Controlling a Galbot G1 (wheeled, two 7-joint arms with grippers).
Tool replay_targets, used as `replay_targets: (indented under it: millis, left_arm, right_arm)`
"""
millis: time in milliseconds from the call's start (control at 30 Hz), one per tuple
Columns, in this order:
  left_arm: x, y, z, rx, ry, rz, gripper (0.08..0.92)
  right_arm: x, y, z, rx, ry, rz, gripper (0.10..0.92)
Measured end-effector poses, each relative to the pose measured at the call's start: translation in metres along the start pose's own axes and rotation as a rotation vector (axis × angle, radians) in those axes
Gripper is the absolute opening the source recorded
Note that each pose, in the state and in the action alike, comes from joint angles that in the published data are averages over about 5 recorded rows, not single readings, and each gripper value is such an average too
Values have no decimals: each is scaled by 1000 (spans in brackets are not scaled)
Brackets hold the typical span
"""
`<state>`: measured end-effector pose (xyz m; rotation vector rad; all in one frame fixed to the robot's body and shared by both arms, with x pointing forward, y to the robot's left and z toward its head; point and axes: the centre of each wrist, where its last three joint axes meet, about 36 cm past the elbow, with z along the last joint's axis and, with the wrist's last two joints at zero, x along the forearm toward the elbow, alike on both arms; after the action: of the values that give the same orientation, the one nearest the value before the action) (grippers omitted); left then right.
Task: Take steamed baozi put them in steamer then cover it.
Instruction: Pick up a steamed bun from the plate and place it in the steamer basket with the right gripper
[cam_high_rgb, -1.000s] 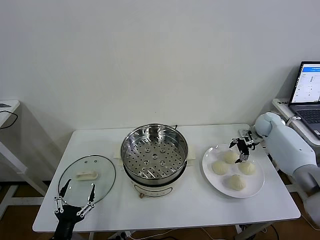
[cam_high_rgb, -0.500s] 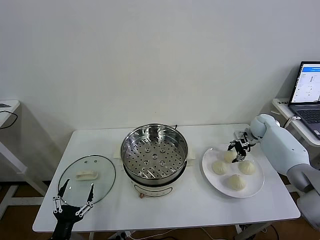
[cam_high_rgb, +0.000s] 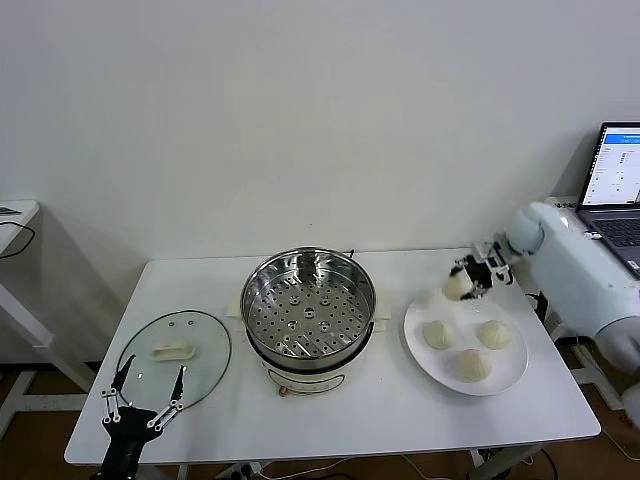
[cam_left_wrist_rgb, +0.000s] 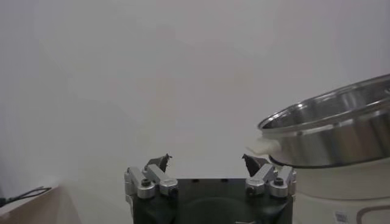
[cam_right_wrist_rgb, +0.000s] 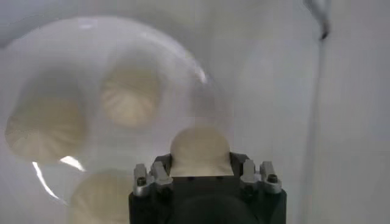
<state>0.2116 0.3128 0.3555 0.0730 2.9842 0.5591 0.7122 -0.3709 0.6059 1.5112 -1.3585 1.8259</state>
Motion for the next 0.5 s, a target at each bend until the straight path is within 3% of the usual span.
replay_targets:
  millis: [267, 500]
  left_arm:
    - [1, -6, -2, 12, -1, 12, 823]
    - [3, -8, -3, 16, -1, 15, 823]
  right_arm:
    - [57, -77, -100, 413, -67, 72, 694]
    - [59, -111, -183, 675, -104, 34, 692]
